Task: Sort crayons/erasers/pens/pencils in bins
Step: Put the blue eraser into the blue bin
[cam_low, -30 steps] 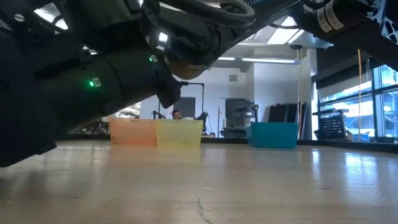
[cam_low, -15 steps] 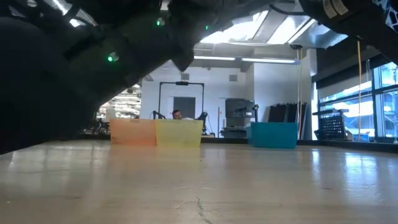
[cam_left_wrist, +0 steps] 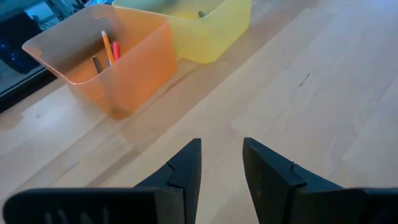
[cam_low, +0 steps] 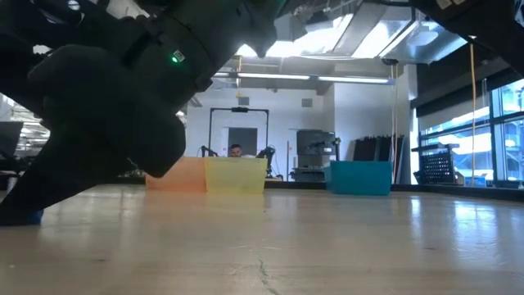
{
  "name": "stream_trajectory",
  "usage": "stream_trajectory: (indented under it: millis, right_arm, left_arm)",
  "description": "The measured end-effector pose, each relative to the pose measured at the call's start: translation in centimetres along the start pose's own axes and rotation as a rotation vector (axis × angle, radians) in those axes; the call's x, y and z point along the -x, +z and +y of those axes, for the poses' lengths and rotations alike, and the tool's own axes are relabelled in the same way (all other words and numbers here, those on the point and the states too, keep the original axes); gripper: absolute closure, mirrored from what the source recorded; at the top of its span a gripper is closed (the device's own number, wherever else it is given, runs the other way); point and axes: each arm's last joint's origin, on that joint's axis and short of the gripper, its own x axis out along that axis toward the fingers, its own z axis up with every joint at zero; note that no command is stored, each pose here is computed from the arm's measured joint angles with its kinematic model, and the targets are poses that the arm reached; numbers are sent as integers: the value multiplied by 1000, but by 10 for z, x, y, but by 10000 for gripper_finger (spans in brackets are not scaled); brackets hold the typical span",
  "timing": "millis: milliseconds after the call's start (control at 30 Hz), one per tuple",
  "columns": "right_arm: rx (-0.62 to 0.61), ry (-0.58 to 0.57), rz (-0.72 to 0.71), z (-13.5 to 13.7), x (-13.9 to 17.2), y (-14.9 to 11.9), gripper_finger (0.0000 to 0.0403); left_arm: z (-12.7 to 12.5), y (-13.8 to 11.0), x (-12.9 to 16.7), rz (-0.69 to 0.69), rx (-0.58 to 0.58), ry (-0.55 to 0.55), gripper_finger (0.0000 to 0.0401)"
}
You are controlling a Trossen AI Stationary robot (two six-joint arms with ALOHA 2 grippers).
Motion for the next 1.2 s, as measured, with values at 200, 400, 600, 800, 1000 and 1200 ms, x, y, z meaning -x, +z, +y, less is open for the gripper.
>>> stream_trajectory:
  millis: [200, 400, 600, 800, 1000, 1200]
  right_arm:
    - [32, -85, 41, 15, 10, 8, 348]
    - [68, -138, 116, 20, 24, 10, 348]
    - [80, -191, 128, 17, 34, 13, 349]
    - [98, -283, 200, 12, 60, 19, 365]
    - [31, -209, 147, -1, 76, 25, 385]
    - [-95, 51, 19, -20, 56, 7, 363]
  left_arm:
    - [0, 0, 0, 1, 0, -1, 291]
    - [0, 0, 0, 1, 3, -2, 291]
    - [0, 0, 0, 0, 6, -3, 291]
    - [-1, 0, 0, 0, 7, -4, 291]
    - [-1, 0, 0, 0, 7, -4, 291]
    - [-1, 0, 0, -1, 11, -6, 291]
